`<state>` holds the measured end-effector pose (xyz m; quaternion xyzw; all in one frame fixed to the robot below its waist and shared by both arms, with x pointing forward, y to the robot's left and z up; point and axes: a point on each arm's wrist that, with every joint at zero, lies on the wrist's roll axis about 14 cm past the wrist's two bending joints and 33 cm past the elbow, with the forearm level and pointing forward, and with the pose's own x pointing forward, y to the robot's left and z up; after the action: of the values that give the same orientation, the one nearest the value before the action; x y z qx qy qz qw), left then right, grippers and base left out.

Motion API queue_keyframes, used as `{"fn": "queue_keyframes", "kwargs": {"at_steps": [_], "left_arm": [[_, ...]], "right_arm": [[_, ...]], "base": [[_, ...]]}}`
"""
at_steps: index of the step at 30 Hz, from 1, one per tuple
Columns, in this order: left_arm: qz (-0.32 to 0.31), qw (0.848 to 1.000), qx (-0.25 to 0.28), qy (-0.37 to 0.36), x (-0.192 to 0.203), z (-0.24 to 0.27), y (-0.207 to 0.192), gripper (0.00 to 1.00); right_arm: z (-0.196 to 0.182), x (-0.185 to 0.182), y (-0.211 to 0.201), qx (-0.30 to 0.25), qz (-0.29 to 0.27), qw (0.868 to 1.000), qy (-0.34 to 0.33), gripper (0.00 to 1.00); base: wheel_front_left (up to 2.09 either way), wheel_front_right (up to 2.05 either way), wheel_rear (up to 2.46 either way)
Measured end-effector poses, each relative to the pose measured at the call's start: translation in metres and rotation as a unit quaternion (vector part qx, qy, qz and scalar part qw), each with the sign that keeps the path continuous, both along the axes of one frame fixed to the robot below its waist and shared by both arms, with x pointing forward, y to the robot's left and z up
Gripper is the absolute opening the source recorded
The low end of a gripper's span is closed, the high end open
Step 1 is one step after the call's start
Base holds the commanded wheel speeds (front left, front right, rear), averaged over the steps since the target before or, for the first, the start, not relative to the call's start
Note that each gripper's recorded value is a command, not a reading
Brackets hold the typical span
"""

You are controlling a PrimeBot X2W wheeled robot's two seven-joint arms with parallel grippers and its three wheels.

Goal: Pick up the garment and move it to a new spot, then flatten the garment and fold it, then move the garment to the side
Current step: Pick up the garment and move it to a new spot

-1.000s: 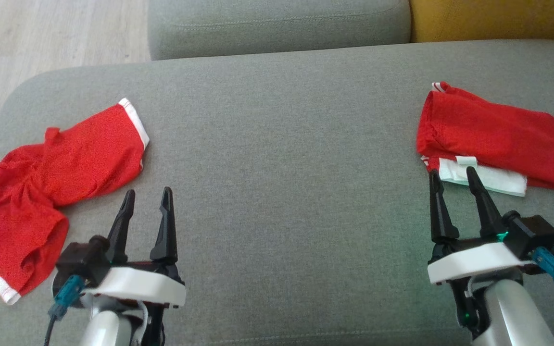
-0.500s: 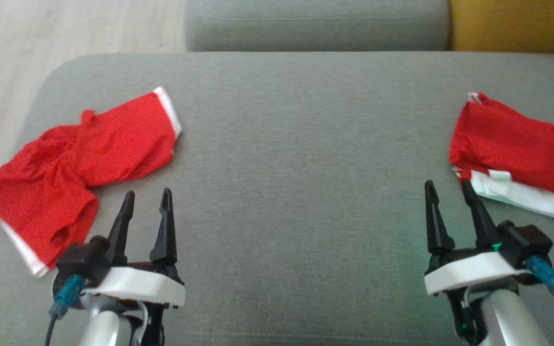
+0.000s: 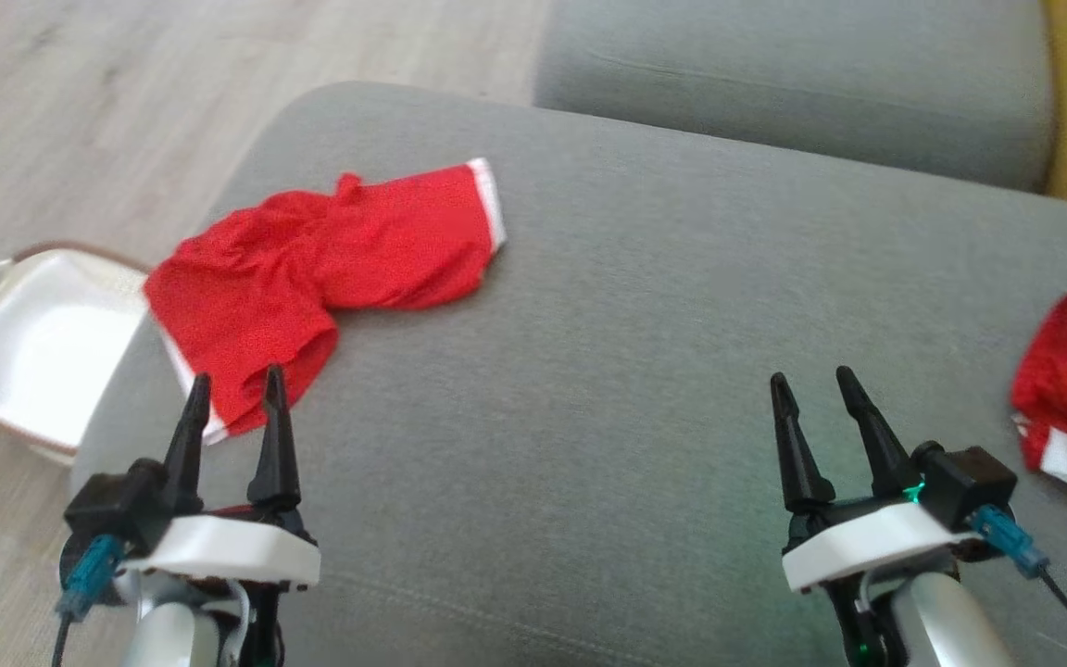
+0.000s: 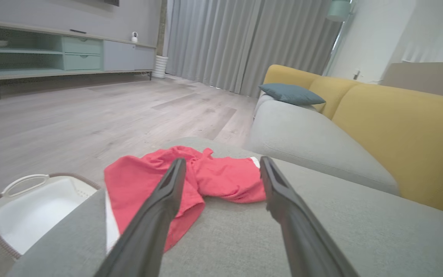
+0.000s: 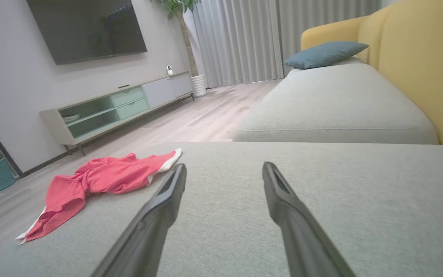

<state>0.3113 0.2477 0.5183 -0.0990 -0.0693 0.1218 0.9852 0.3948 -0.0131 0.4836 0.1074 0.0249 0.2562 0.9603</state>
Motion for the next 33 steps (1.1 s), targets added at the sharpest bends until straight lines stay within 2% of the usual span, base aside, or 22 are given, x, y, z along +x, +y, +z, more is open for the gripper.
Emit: {"fn": "queue_keyframes", "kwargs": {"at_steps": [6, 14, 33], "left_arm": [[0.053, 0.999, 0.003, -0.004, -0.027, 0.002, 0.029, 1.00], [0.089, 0.996, -0.001, 0.004, -0.057, -0.006, 0.045, 1.00], [0.104, 0.994, 0.004, 0.023, -0.040, -0.011, 0.060, 1.00]], "right_arm": [[0.001, -0.007, 0.034, 0.000, 0.051, 0.999, 0.001, 1.00], [0.004, -0.015, 0.063, 0.001, 0.093, 0.996, 0.000, 1.00], [-0.021, -0.001, 0.048, -0.005, 0.069, 0.997, 0.029, 1.00]], "base": [[0.00, 0.00, 0.00], [0.00, 0.00, 0.00], [0.00, 0.00, 0.00]]}}
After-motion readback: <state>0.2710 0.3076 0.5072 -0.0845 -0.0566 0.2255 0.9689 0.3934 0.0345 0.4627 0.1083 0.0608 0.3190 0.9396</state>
